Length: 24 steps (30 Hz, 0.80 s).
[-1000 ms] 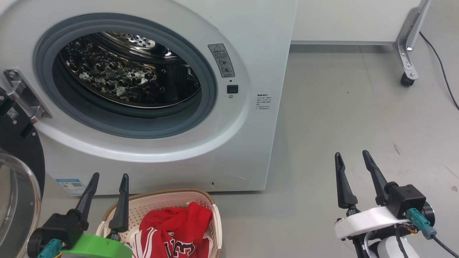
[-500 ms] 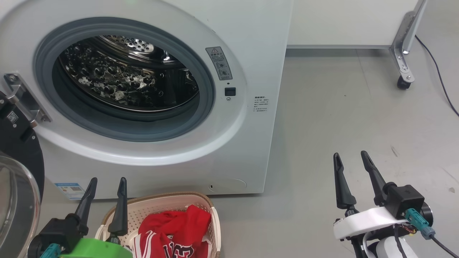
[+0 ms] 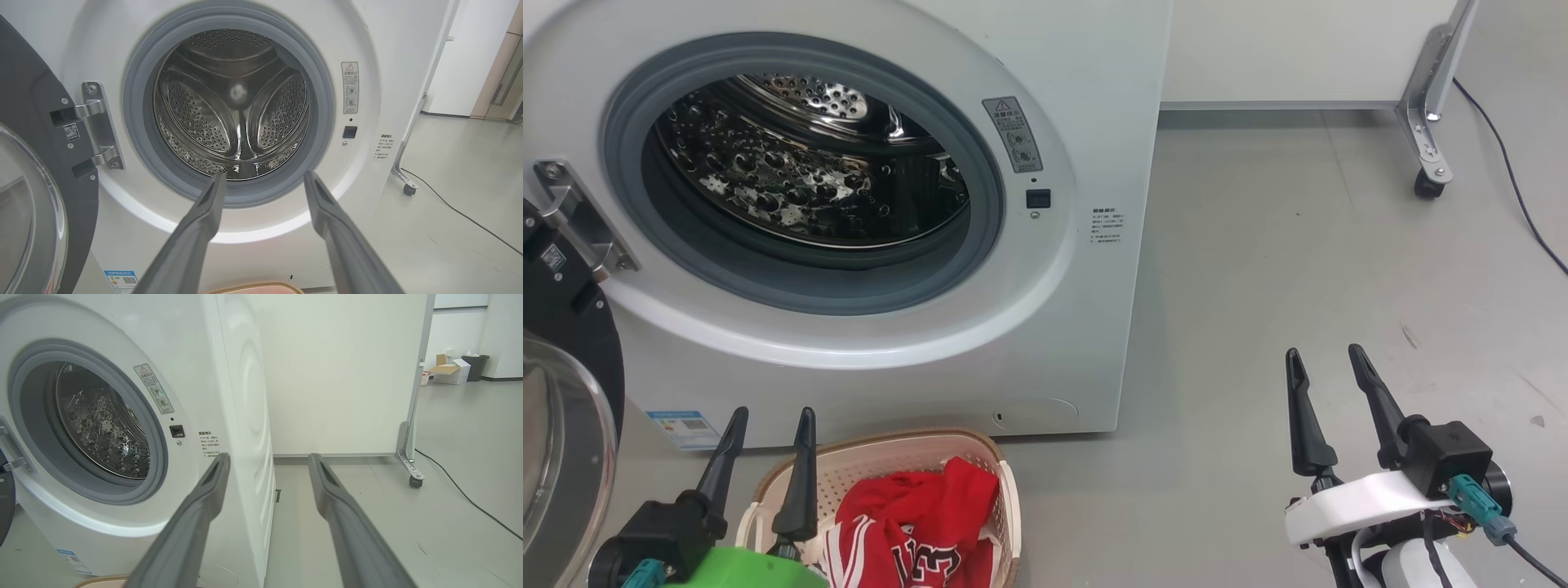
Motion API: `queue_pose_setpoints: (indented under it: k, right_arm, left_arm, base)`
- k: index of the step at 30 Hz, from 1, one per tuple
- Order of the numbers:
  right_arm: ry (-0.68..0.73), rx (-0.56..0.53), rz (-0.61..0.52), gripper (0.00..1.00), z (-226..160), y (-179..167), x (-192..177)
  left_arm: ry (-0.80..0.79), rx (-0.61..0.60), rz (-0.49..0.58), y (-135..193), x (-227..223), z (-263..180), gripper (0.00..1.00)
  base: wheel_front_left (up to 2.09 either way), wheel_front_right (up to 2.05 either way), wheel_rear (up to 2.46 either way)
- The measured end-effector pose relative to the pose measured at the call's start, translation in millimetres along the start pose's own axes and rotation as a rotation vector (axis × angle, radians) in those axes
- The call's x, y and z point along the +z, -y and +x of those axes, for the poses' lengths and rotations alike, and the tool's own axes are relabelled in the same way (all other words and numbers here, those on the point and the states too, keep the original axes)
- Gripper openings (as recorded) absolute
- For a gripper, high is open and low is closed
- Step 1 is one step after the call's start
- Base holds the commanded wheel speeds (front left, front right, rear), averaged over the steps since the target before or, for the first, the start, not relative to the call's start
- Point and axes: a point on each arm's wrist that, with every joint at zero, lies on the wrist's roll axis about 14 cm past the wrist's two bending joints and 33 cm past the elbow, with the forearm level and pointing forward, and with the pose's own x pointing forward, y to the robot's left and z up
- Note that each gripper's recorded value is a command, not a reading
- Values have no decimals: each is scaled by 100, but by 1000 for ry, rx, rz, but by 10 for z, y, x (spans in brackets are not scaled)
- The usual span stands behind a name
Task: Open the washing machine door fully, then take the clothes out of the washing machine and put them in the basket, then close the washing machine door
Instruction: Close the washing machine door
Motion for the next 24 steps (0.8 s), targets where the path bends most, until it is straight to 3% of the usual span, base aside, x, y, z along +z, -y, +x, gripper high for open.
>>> queue_pose_setpoints:
  k: [24]
  right_arm:
    - [-2, 5, -3, 100, 12, -2, -8]
  left_arm:
    - [12, -17, 14, 59, 39, -22, 100]
  base:
    - [-89, 89, 0]
